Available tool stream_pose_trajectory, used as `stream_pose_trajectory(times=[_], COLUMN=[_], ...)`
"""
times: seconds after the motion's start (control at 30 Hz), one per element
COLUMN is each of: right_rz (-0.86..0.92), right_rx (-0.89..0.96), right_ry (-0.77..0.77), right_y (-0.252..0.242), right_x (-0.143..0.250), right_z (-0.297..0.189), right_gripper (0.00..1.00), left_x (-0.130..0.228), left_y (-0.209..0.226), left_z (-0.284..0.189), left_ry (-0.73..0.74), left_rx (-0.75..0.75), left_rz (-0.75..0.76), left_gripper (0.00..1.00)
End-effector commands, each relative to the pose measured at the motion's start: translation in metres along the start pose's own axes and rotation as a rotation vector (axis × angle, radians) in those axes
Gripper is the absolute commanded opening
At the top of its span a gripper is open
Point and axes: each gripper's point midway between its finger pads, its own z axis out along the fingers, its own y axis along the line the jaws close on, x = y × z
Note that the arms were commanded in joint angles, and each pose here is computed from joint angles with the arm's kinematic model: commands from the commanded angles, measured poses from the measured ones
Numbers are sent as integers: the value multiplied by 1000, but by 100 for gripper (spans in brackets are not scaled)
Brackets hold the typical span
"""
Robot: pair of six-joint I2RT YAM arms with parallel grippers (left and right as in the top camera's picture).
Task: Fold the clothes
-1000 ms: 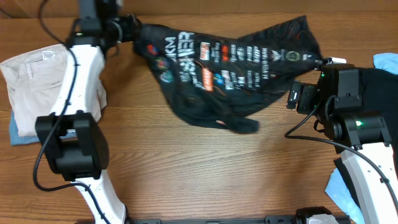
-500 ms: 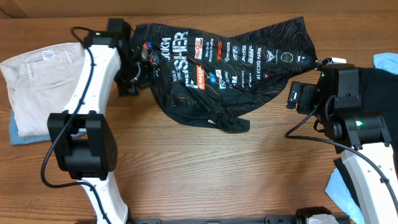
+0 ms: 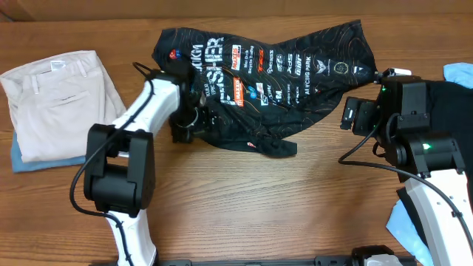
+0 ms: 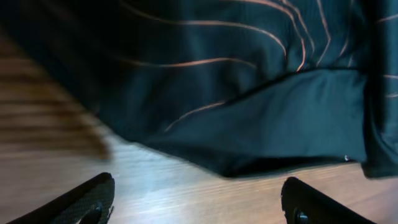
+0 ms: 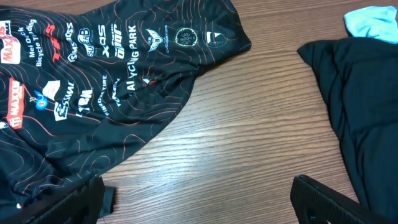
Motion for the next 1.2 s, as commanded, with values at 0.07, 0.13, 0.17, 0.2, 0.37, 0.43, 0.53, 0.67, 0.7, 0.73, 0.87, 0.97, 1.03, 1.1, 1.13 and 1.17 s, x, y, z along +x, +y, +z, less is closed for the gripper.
stream_pose_trajectory(times=[0.07,0.13,0.17,0.2,0.37,0.43,0.53,0.67,0.7,0.73,0.87,0.97,1.03,1.1,1.13,1.17], right_rz=[12,12,12,12,12,12,12,12,12,12,11,10,8,6,5,4], right_rx=[-2,-2,-2,-2,-2,-2,-2,-2,-2,-2,-2,0,1,4,6,8], right_ry=[-30,-29,-29,-29,-30,-29,-29,-29,-29,-29,-28,-21,-13,0,8,15], right_y=[-2,-2,-2,-2,-2,-2,-2,-2,-2,-2,-2,-1,-1,0,0,0], right_x=[-6,-6,-6,-6,-6,-6,-6,-6,-6,-6,-6,-5,-4,-3,-2,-1], right_z=[-9,-9,-9,-9,-9,-9,-9,-9,-9,-9,-8,-6,-3,1,3,6], right_gripper=[100,100,100,100,100,100,100,100,100,100,100,100,100,100,100,100], left_x=[7,8,8,7,-4,-7,-9,-9,-9,-9,-6,0,4,6,7,8], left_y=[-4,-3,-3,-2,-6,-7,-5,-2,-2,-2,0,4,9,20,27,35], left_z=[18,23,24,25,25,25,25,25,25,25,25,20,10,-6,-17,-29], left_ry=[-7,-9,-11,-16,-62,-71,-81,-86,-86,-85,-73,-49,-45,-60,-75,-95], left_rx=[14,14,14,14,33,36,25,7,7,7,2,-10,-17,-45,-63,-84], left_rz=[-74,-86,-87,-86,-69,-66,-65,-66,-66,-66,-72,-52,-39,-53,-64,-77], left_gripper=[84,82,80,79,62,52,45,33,27,22,5,4,4,4,4,4])
